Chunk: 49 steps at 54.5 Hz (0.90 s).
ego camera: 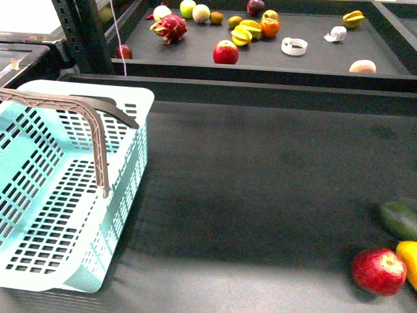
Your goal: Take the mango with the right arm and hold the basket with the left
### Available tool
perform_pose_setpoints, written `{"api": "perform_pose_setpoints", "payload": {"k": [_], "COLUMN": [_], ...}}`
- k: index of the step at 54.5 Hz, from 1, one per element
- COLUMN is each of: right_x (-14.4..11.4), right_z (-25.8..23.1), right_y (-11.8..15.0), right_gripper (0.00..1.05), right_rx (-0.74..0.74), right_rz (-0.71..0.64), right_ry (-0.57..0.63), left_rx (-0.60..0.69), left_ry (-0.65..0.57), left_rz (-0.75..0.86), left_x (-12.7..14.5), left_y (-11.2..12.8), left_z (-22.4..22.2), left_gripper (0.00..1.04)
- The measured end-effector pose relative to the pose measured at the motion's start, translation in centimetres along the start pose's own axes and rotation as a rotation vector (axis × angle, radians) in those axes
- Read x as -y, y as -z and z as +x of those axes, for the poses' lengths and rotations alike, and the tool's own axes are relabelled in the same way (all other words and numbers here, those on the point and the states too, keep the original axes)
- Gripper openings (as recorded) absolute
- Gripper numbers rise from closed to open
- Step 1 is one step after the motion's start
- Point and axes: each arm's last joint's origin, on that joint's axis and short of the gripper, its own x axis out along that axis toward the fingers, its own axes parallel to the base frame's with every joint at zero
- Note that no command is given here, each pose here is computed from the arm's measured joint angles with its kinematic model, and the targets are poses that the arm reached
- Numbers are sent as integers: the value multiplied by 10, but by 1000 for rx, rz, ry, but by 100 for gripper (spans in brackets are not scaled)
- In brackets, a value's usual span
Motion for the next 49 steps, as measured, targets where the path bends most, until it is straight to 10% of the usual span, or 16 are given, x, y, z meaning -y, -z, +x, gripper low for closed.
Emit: {"api": "perform_pose_setpoints", "payload": {"k": [25,30,38,49], "right_x": [0,0,0,0], "right_z": [0,0,0,0], "right_y": [0,0,0,0], "right_gripper": [97,97,97,97], "right_rx": [0,0,0,0], "right_rz": [0,0,0,0], "right_ry": [0,0,-1,-1], "left_rx": [0,-5,-112,-151], "left_ry": [0,-12,-522,-549], "left_rz": [0,-3,-188,-487], "left_x": [0,0,-1,-8], "left_y": [0,0,4,10], "left_z": [0,0,18,70], "left_gripper": [98,96,97,97]}}
